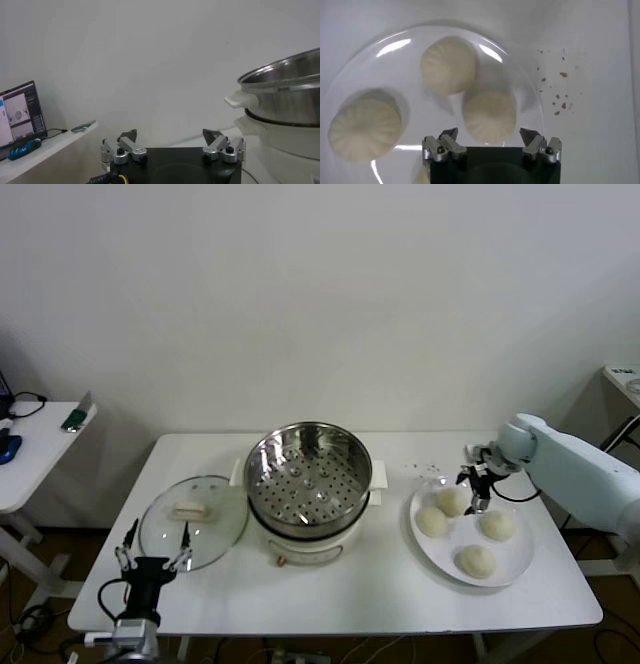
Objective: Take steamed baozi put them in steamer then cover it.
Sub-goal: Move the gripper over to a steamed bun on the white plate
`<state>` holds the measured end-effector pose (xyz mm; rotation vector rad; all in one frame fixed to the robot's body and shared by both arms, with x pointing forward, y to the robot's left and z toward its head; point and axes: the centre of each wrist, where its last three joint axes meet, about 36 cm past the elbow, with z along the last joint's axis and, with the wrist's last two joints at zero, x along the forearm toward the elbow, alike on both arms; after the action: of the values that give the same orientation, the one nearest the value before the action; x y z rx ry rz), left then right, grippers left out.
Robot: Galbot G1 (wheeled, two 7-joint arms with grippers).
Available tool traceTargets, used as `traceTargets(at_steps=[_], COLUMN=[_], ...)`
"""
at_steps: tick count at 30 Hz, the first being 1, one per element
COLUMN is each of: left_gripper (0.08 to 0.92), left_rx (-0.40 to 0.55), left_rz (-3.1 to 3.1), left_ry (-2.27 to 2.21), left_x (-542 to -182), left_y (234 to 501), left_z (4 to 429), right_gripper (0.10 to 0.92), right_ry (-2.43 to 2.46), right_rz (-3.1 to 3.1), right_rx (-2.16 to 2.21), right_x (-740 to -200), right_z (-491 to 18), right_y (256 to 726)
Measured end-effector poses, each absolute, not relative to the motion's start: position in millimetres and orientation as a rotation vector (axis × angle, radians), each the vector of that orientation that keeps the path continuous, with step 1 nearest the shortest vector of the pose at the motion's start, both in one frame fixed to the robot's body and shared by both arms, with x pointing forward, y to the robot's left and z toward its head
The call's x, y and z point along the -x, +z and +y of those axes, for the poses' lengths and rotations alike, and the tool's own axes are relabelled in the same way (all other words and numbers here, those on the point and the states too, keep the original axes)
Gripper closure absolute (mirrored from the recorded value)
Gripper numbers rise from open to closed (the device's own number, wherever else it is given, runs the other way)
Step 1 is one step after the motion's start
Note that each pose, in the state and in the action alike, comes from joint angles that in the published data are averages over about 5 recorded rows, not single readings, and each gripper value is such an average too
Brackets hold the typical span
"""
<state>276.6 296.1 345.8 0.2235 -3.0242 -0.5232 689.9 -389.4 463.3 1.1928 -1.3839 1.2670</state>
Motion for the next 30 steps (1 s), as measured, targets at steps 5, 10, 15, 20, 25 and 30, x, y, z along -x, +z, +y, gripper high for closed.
traceTargets(at_steps=[5,10,15,20,25,30], left_gripper=[0.177,0.177,0.177,0.177,0.177,0.177], left_rx=[-0.229,-0.233,-0.237,-0.242,-0.249,-0.253], left_rz=[-3.017,-3.009,-3.005,-3.003,-3.007,-3.006], left_ry=[-0.535,-0.545,-0.557,-0.566,-0.568,-0.572], left_x=[-275.8,-273.2,-271.0,-270.4,-269.1,-266.0], left_y=[344.5,342.6,341.3,341.4,341.4,341.3], left_z=[299.5,303.1,307.1,309.7,310.4,311.8], right_gripper=[0.200,0.200,0.229,0.304,0.345,0.351], right_ry=[1.275,1.277,1.282,1.283,1.280,1.283], right_rz=[-1.359,-1.342,-1.330,-1.323,-1.327,-1.336], right_rx=[-1.190,-1.188,-1.190,-1.195,-1.198,-1.204], right_x=[-694.4,-696.4,-698.6,-700.6,-702.2,-703.7], right_z=[-382.8,-379.1,-375.6,-374.0,-373.2,-374.9], right_y=[458.0,452.4,449.9,450.0,451.1,456.1])
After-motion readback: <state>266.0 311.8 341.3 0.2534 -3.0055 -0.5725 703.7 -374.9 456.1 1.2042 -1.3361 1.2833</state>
